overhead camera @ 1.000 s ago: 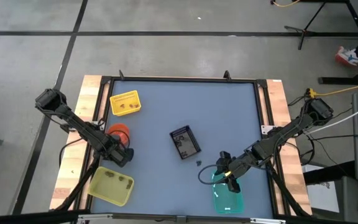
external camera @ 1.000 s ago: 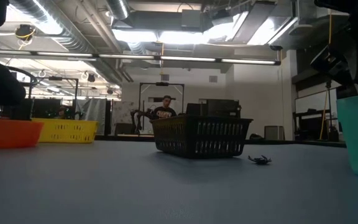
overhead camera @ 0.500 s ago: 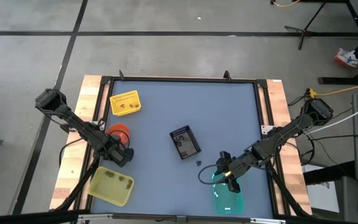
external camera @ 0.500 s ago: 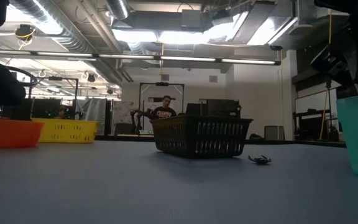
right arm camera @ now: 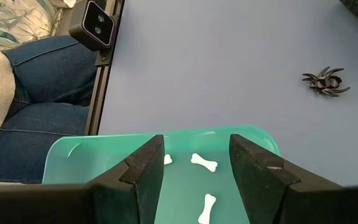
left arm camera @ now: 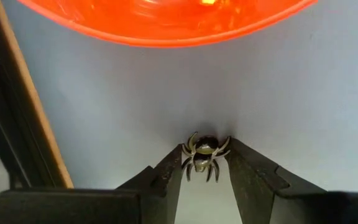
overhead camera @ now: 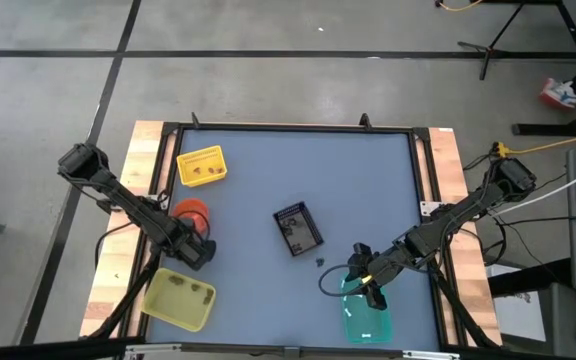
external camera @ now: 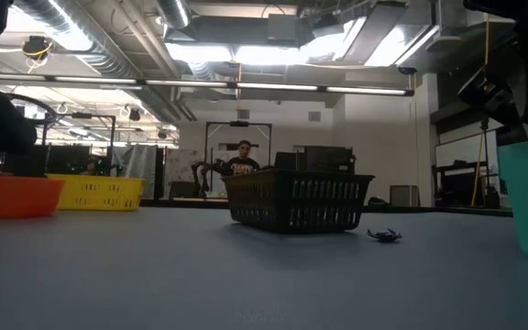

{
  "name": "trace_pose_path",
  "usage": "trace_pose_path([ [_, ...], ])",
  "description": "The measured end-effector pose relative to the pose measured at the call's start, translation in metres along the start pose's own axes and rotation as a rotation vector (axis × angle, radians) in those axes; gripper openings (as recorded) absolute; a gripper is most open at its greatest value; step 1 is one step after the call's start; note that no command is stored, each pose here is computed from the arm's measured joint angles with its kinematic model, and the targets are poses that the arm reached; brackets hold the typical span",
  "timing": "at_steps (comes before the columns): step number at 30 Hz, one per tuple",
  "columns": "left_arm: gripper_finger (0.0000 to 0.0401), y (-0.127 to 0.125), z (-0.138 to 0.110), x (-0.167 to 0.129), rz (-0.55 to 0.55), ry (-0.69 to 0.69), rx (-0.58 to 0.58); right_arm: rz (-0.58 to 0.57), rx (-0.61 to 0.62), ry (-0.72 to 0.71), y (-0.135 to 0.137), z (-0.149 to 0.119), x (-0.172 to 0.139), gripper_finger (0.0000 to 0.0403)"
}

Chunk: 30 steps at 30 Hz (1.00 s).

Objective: Sort Halloween decoration
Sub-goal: Put the black spider toy into the black bin

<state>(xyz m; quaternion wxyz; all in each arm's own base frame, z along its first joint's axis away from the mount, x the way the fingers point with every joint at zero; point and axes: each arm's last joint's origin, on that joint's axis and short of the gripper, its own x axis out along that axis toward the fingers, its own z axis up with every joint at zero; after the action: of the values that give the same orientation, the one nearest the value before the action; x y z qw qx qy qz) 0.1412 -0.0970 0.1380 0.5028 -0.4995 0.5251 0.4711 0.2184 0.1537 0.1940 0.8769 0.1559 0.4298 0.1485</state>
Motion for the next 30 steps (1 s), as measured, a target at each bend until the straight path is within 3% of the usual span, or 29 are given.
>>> trace_pose_path([
  [15, 0.0091, -0.009, -0.004, -0.004, -0.088, 0.014, 0.003, 0.000, -0.001, 0.000, 0.000, 0.000, 0.000, 0.0179],
  [23, 0.0090, -0.018, -0.008, -0.007, -0.201, 0.033, 0.000, 0.000, -0.024, 0.000, 0.000, 0.000, 0.000, 0.0179],
  [30, 0.0091, -0.018, -0.008, -0.007, -0.201, 0.032, -0.001, 0.001, -0.027, 0.000, 0.000, 0.000, 0.000, 0.0179],
])
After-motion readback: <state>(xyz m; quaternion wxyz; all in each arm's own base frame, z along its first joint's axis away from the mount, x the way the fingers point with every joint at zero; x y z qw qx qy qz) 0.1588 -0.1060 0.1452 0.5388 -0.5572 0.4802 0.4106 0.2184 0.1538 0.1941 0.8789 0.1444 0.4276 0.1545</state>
